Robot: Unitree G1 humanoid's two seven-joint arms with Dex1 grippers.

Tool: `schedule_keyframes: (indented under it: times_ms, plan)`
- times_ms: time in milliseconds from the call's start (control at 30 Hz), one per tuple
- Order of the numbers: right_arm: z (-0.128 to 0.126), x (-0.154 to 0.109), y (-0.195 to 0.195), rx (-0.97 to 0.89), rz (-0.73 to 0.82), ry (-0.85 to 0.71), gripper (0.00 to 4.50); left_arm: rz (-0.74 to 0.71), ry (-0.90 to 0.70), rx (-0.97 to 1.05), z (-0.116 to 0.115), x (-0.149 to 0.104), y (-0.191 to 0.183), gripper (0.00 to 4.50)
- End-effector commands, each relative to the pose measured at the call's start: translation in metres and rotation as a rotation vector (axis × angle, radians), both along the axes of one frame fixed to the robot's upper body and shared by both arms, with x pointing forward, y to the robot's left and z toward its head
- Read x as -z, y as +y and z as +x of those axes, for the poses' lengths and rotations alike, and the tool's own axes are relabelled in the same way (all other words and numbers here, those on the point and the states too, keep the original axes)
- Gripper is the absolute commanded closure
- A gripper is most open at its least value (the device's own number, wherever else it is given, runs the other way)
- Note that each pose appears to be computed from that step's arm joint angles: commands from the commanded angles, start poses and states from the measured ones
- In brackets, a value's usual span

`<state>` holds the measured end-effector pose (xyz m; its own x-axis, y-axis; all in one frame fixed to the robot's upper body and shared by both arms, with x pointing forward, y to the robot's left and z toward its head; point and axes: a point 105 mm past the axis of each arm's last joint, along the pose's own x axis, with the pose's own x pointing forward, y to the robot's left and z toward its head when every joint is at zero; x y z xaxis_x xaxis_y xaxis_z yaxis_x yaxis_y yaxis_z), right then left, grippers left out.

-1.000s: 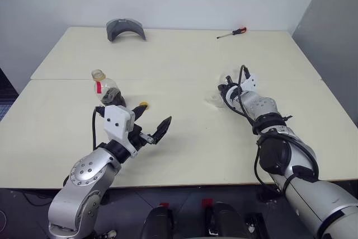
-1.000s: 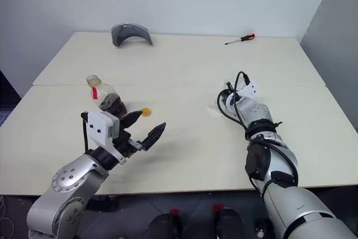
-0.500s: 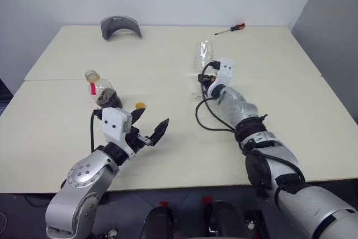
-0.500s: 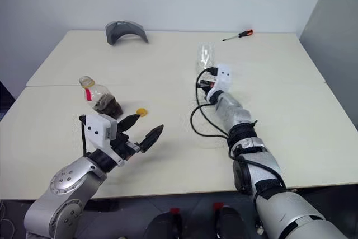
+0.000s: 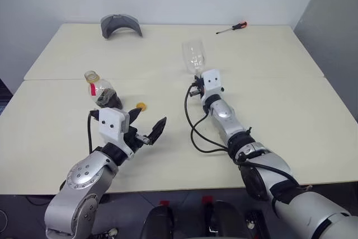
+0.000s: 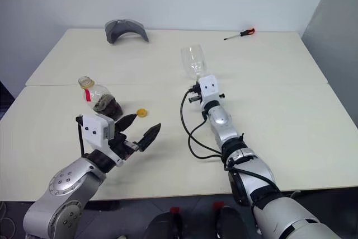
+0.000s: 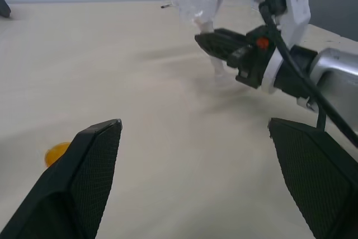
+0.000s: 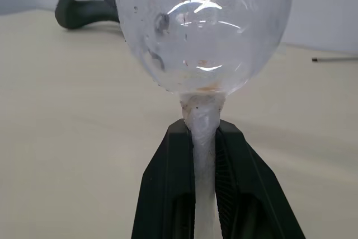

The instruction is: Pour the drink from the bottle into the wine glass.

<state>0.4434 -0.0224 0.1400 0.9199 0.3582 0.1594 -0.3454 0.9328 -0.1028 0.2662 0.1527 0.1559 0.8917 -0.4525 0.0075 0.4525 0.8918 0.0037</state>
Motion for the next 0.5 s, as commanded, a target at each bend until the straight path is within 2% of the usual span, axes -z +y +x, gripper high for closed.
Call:
schedule_keyframes:
  times_ms: [33, 167, 500]
  plan:
    - [-0.001, 0.008, 0.001, -0.014, 0.017, 0.042, 4.32, -0.008, -0.049, 0.024, -0.005, -0.012, -0.008, 0.00]
    - [0.000, 0.017, -0.011, 0.009, 0.035, 0.083, 4.32, -0.012, -0.052, 0.029, -0.004, -0.013, -0.009, 0.00]
    - [-0.003, 0.011, -0.047, 0.027, 0.013, 0.070, 4.32, -0.020, -0.047, 0.034, -0.007, -0.011, -0.012, 0.00]
